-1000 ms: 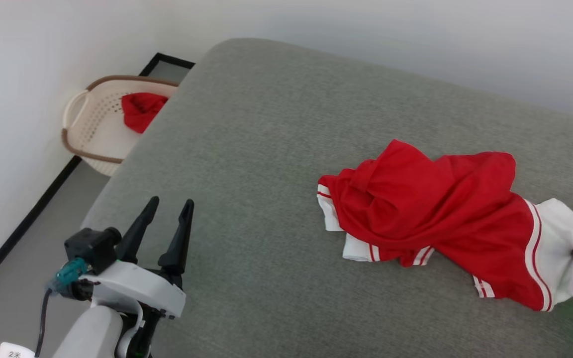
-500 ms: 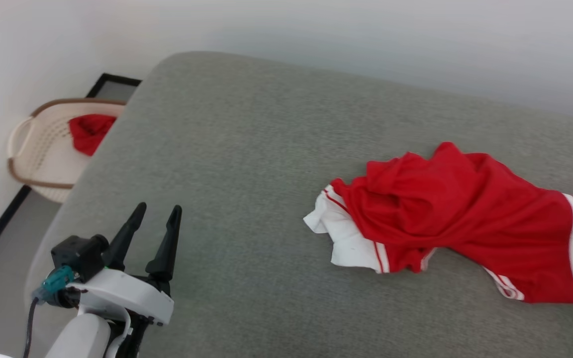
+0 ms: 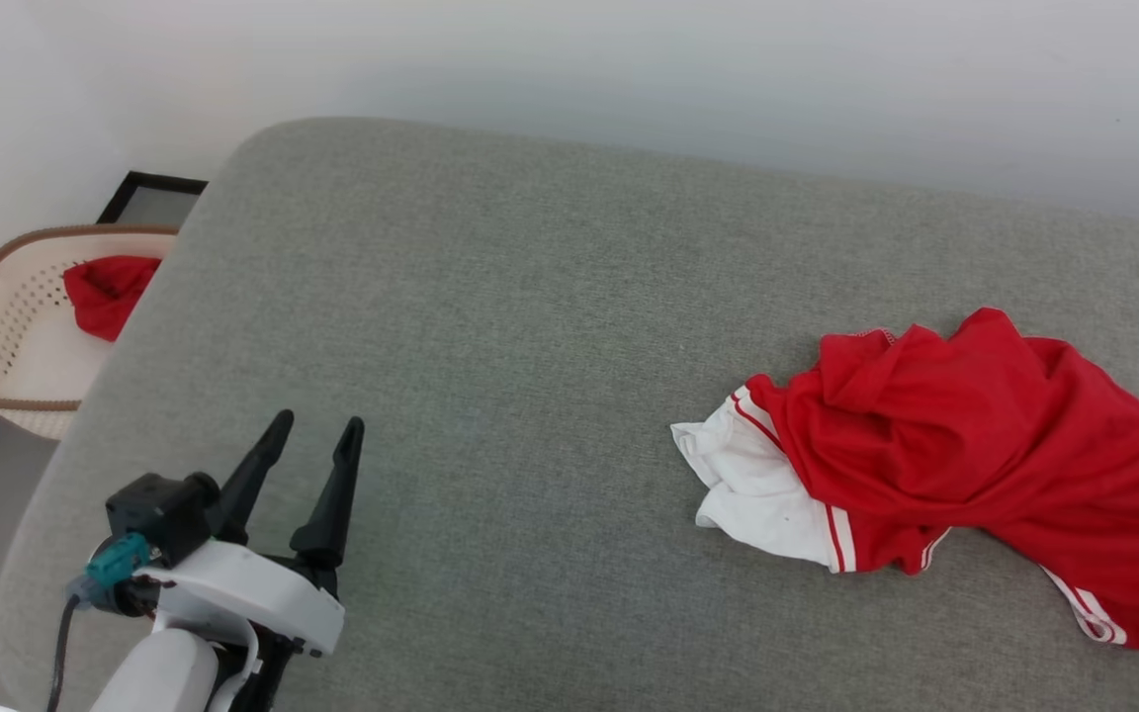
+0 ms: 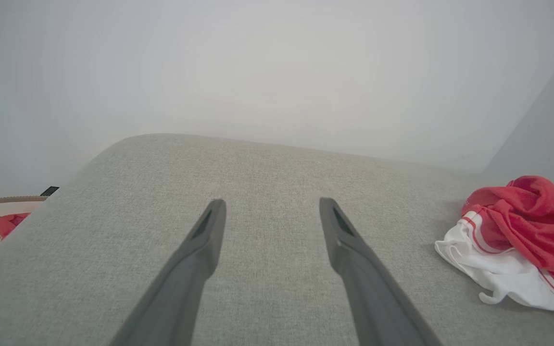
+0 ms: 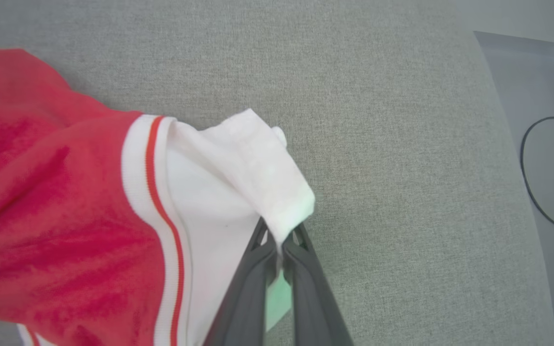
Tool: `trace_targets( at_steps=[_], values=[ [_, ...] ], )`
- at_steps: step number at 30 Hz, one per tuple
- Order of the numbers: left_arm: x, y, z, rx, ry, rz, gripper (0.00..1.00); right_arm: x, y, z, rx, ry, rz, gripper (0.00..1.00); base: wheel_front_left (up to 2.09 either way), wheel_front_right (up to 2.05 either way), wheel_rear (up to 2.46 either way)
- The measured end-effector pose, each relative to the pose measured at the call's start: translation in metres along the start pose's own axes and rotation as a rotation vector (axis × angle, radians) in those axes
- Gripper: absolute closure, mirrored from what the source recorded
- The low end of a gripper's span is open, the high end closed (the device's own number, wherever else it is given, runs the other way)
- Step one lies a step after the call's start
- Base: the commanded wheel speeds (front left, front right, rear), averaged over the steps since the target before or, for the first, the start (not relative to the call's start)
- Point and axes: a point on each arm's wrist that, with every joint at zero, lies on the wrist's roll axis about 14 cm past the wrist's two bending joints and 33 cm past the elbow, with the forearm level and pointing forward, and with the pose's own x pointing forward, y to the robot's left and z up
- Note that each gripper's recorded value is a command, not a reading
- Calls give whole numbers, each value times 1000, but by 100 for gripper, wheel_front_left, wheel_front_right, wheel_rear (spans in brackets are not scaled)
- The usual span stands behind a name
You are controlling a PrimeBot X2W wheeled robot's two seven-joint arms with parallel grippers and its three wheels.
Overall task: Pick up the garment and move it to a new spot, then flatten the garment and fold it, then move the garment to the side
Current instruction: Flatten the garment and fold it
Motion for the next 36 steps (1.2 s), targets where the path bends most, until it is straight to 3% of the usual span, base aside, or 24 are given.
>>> trace_targets(
  at_steps=[1, 3, 4, 5, 14, 21, 36],
  values=[
    [1, -1, -1, -1, 3, -4, 0, 0, 1, -3, 7, 2, 2, 74, 0, 0, 0],
    [2, -3, -2, -3, 7, -11, 0, 1, 2, -8, 18, 5, 3, 41, 0, 0, 0],
    [2, -4, -3, -3, 11, -17, 0, 2, 2, -10, 22, 5, 2, 13, 0, 0, 0],
    [3, -7, -4, -2, 15, -26, 0, 2, 3, -12, 23, 7, 1, 0, 0, 0, 0],
    [10, -19, -8, 6, 36, -86, 0, -3, -2, -10, 31, -41, -16, 0, 0, 0, 0],
    [18, -37, -8, 6, 60, -154, 0, -23, 2, 16, 51, -193, 0, 0, 0, 0, 0],
    [39, -108, -16, -57, 306, -388, 0, -69, 31, 11, 133, -388, 61, 0, 0, 0, 0]
  ],
)
